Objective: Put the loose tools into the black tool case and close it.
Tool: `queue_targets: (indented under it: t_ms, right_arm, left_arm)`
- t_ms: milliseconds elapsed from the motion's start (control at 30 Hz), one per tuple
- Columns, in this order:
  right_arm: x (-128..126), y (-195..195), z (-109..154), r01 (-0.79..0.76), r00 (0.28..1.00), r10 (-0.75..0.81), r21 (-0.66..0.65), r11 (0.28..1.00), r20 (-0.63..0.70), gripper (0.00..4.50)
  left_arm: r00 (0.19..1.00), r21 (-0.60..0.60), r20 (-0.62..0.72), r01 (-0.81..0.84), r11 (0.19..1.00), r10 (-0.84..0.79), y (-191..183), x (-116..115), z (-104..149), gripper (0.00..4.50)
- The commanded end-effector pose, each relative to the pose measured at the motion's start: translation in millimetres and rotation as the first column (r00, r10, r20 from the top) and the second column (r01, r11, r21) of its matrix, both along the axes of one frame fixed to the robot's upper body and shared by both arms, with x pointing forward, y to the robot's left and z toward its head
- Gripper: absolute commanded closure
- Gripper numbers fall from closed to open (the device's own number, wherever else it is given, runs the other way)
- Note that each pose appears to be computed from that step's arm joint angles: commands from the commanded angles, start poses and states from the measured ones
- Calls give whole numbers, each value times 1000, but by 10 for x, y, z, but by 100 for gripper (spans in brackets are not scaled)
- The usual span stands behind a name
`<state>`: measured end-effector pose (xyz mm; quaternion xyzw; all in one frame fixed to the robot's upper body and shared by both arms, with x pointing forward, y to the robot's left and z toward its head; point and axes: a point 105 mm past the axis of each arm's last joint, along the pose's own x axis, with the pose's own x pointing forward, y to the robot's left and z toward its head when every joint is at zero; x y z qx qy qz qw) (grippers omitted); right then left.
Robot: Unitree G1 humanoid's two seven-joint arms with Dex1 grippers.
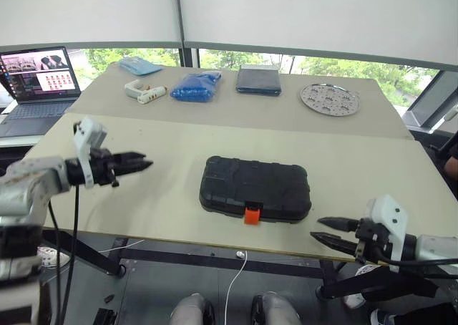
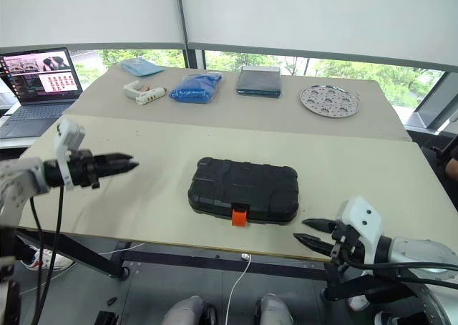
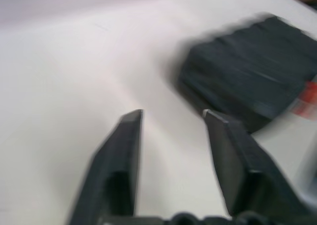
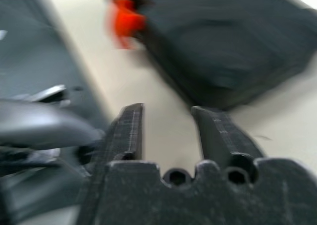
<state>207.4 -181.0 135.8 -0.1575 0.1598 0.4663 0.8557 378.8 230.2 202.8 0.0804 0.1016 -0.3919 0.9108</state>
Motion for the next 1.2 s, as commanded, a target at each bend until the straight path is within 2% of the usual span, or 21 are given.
queue_targets:
  t_ms: [33, 167, 333, 433, 533, 600, 700, 833, 933, 1067, 1133, 1200]
  right_arm:
    - [-22, 174, -70, -95, 995, 96, -62, 994, 16, 430]
    - [58, 298, -145, -127, 991, 131, -92, 988, 32, 441]
    - [149, 368, -235, -142, 988, 150, -132, 981, 47, 441]
    - [268, 345, -286, -98, 990, 113, -172, 980, 81, 441]
    - [556, 210, -215, 38, 982, 2, -208, 977, 189, 441]
    - [688, 119, -145, 114, 969, -64, -200, 973, 239, 441]
    - [759, 42, -98, 151, 960, -97, -197, 969, 262, 441]
    - [776, 1, -66, 158, 958, -104, -191, 969, 266, 441]
    - [776, -3, -35, 163, 956, -112, -175, 971, 270, 441]
    - [749, -60, 26, 191, 950, -143, -157, 969, 277, 441]
    - [663, -152, 83, 231, 941, -185, -140, 963, 282, 441]
    - [555, -195, 134, 256, 936, -219, -106, 961, 275, 441]
  left_arm:
    - [995, 145, 90, 26, 989, -40, -396, 425, -109, 436]
    - [987, 190, 143, 40, 981, -68, -836, 661, -152, 444]
    - [983, 219, 130, 100, 971, -131, -1221, 700, -260, 444]
    - [965, 282, 92, 213, 935, -248, -1389, 610, -380, 444]
    - [885, 346, -89, 458, 819, -457, -1401, 337, -635, 444]
    - [816, 326, -214, 578, 748, -538, -1322, 168, -742, 444]
    - [716, 250, -321, 696, 673, -620, -1232, -28, -787, 444]
    - [665, 182, -321, 742, 646, -674, -1227, -199, -721, 444]
    - [657, 142, -287, 749, 648, -697, -1189, -289, -619, 444]
    - [713, 95, -228, 695, 713, -664, -1078, -237, -453, 444]
    - [766, 10, -165, 631, 775, -621, -1021, -160, -225, 444]
    - [789, -67, -111, 601, 797, -604, -1053, -133, -46, 444]
